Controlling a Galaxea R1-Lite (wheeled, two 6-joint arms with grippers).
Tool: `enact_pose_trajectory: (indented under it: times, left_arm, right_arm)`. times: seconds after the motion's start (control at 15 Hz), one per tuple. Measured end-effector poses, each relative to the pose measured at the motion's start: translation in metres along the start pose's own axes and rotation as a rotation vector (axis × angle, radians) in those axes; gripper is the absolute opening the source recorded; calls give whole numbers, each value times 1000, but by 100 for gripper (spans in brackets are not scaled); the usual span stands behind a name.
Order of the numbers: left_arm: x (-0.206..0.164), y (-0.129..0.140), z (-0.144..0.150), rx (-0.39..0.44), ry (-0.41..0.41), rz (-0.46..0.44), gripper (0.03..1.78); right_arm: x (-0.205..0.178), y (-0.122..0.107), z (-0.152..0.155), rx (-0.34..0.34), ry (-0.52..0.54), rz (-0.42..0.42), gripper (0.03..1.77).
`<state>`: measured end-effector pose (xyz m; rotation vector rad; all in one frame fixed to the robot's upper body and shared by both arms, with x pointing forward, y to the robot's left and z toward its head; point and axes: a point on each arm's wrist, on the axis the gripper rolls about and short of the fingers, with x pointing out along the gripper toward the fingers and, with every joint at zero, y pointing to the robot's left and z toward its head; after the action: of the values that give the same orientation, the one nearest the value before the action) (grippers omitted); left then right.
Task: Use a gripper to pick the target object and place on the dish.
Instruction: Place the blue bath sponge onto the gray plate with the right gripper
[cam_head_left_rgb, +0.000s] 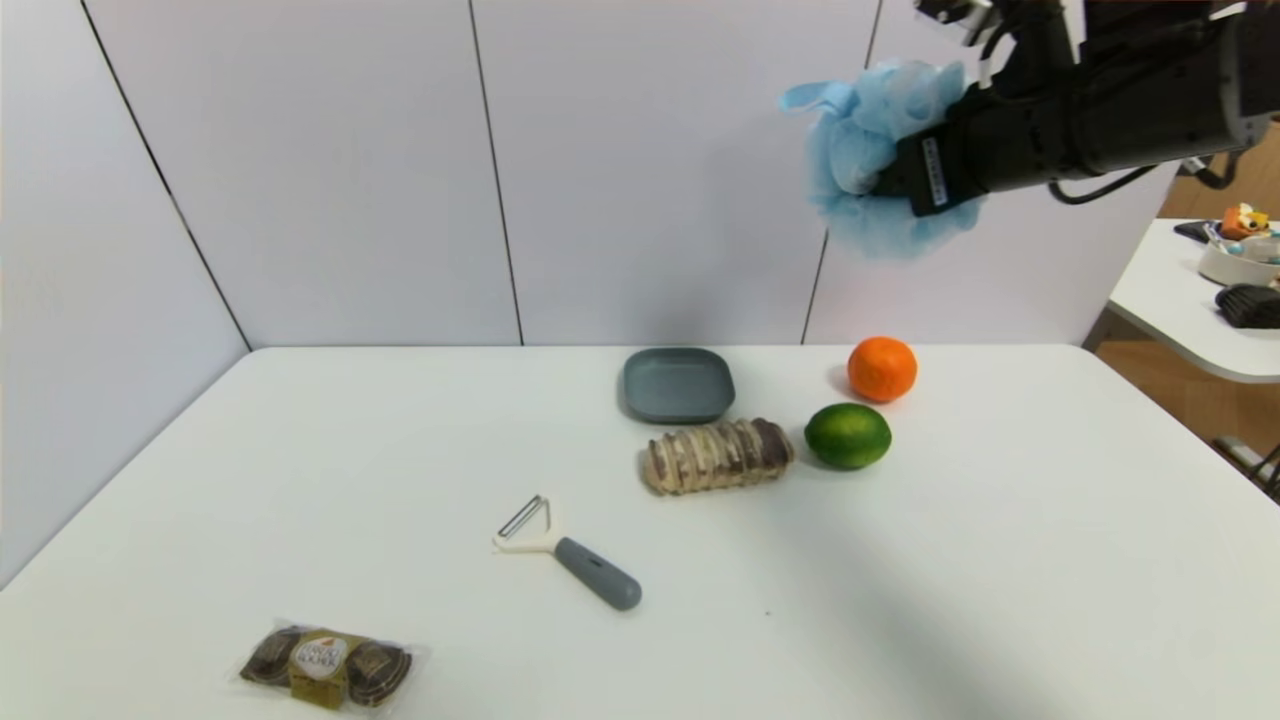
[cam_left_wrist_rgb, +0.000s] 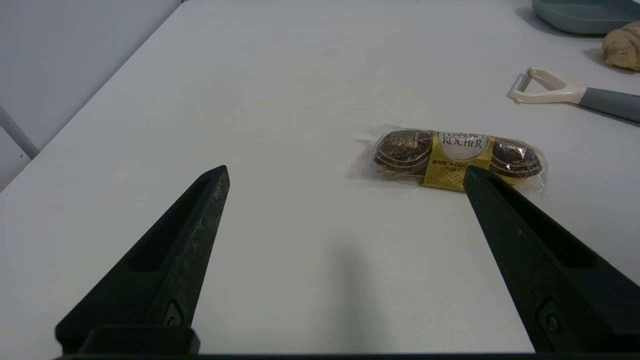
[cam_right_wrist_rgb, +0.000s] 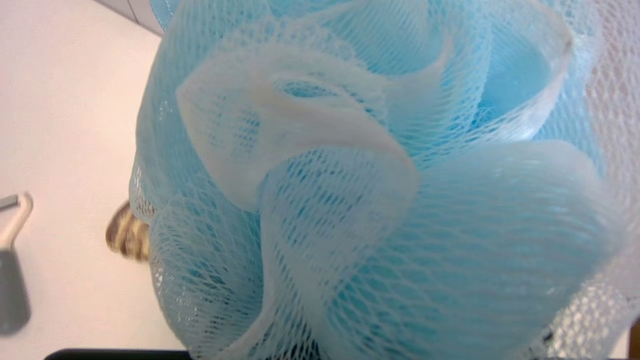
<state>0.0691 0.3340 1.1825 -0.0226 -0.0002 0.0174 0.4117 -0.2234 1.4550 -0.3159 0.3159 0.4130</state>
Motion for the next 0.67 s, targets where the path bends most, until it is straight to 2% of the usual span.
enact_pose_trajectory:
  times: [0.4,0.67]
  left_arm:
    - [0,0,0,0,0,0,169]
    - [0,0,0,0,0,0,169]
  right_arm:
    - [82,45,-28,-41,102,118,72]
    - [134,70,-53,-64,135,157,72]
